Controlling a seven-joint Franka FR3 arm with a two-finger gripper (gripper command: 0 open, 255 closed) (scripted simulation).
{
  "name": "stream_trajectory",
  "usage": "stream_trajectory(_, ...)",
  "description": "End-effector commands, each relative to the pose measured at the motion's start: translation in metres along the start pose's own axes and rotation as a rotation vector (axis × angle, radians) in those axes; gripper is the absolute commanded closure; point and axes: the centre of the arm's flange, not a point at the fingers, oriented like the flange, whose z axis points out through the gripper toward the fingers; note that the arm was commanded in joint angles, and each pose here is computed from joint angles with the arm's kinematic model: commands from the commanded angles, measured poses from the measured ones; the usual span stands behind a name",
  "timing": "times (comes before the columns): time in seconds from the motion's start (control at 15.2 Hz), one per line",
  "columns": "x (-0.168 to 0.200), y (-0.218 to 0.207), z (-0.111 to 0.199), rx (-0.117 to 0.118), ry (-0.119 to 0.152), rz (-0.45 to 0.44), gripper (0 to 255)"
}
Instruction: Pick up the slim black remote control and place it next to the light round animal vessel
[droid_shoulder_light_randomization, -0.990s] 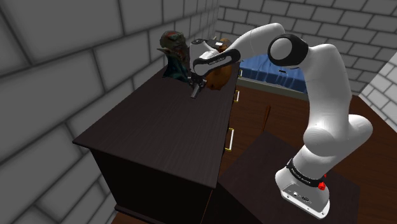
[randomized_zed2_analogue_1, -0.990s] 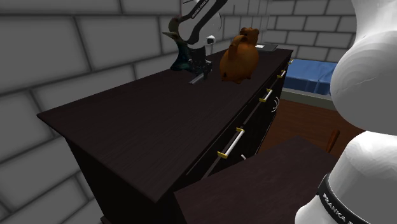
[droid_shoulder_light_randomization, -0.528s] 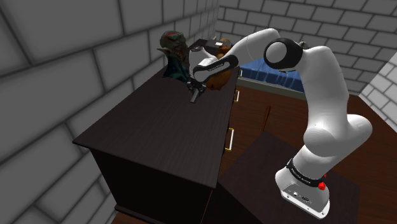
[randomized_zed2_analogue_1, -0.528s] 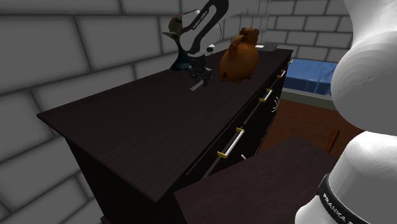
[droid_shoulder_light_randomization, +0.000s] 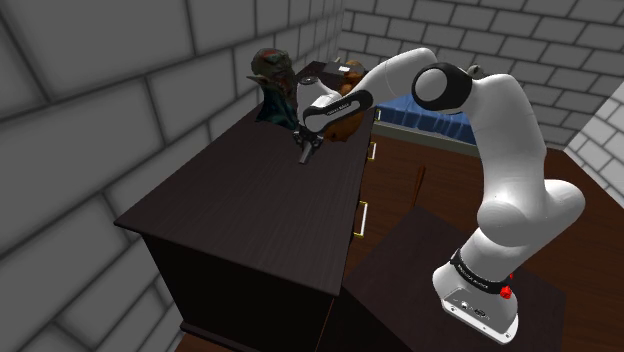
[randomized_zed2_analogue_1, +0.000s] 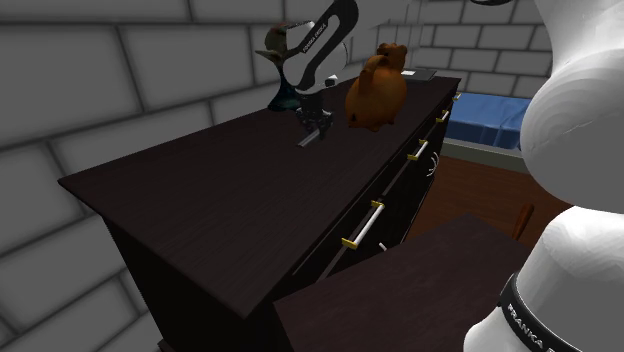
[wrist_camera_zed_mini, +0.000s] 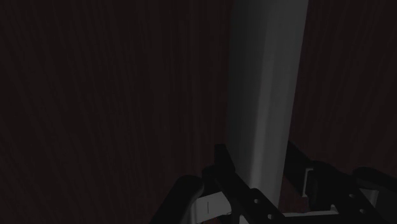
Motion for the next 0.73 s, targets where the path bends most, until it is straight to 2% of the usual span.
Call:
stream_trajectory(0.0, 0.0, 0.0, 0.0, 0.0, 0.0, 0.0, 255)
stream_trajectory(0.07, 0.0, 0.0, 0.0, 0.0, 0.0, 0.0, 0)
stream_trajectory(0.4, 0.0, 0.0, 0.0, 0.0, 0.0, 0.0, 0)
stream_trajectory(0.66, 0.0, 0.0, -0.05, 0.0, 0.0, 0.0, 0)
